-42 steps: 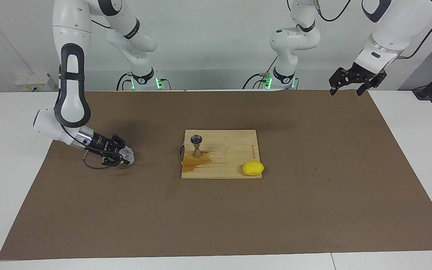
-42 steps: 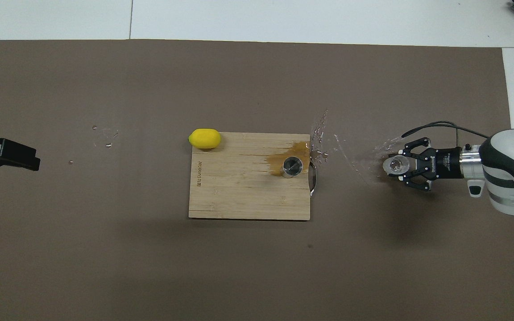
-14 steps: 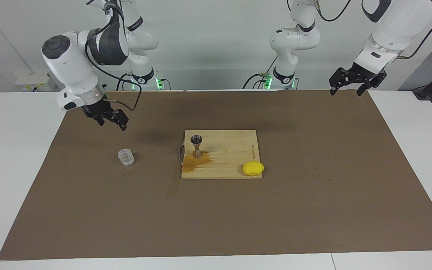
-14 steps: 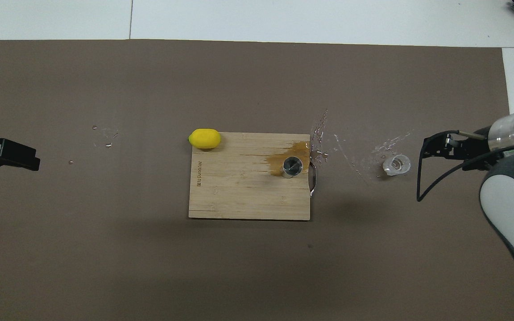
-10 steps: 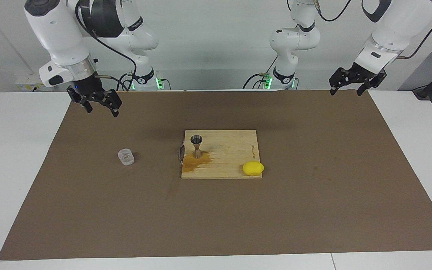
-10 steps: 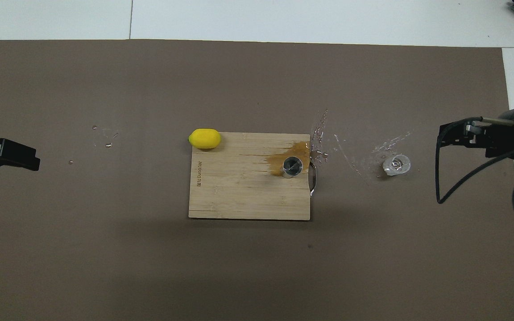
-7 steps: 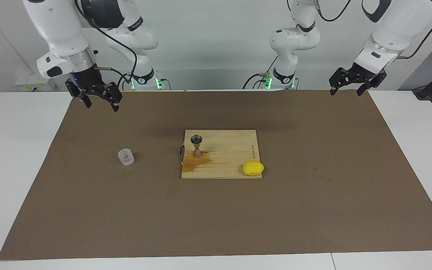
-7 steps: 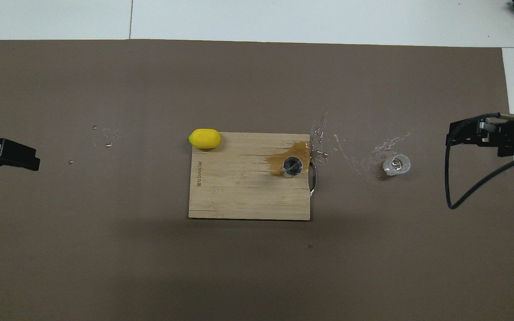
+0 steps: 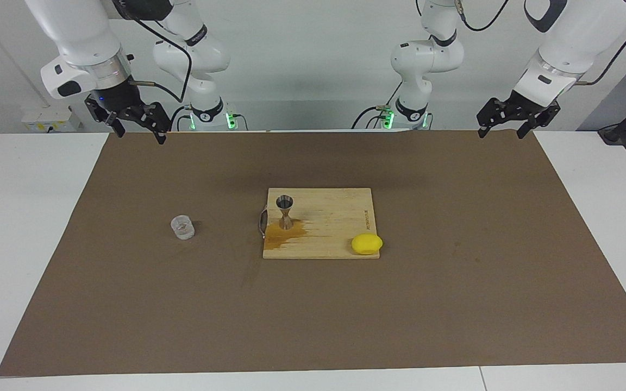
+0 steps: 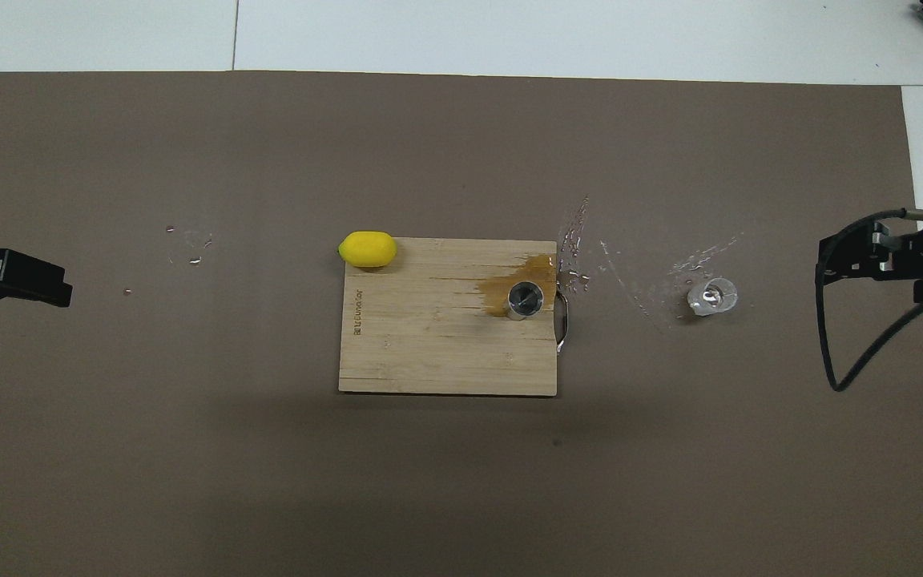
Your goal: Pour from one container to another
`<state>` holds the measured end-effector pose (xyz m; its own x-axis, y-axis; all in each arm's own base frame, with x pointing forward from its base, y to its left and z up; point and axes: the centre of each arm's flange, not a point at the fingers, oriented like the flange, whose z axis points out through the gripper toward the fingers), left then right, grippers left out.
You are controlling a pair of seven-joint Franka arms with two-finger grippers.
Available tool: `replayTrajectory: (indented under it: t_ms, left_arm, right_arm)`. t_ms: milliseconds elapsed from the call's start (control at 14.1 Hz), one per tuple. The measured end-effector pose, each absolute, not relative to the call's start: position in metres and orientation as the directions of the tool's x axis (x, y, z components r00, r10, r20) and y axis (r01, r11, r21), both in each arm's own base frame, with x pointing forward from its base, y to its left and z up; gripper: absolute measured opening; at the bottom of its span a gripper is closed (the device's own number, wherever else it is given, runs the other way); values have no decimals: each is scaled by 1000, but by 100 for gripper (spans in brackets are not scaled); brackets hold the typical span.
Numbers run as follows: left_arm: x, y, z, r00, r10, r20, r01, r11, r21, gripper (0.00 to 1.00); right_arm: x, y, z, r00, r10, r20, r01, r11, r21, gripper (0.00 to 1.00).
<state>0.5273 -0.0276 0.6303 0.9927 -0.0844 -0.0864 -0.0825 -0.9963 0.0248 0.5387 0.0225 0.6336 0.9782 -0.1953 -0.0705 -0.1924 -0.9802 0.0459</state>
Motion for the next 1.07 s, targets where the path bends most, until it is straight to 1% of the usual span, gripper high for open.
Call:
replayTrajectory:
  t_ms: [142, 639, 1065]
  left_arm:
    - [527, -28, 630, 993, -84, -86, -83, -996, 25, 100]
    - [527, -28, 630, 993, -84, -86, -83, -996, 25, 100]
    - [527, -28, 630, 993, -84, -86, -83, -996, 25, 100]
  right_arm:
    - [539, 23, 628, 983, -161, -86, -158, -986, 46, 100]
    - [538, 27, 625, 983, -154, -96, -152, -988, 28, 100]
    - [542, 27, 627, 986, -154, -65, -153, -988, 21, 100]
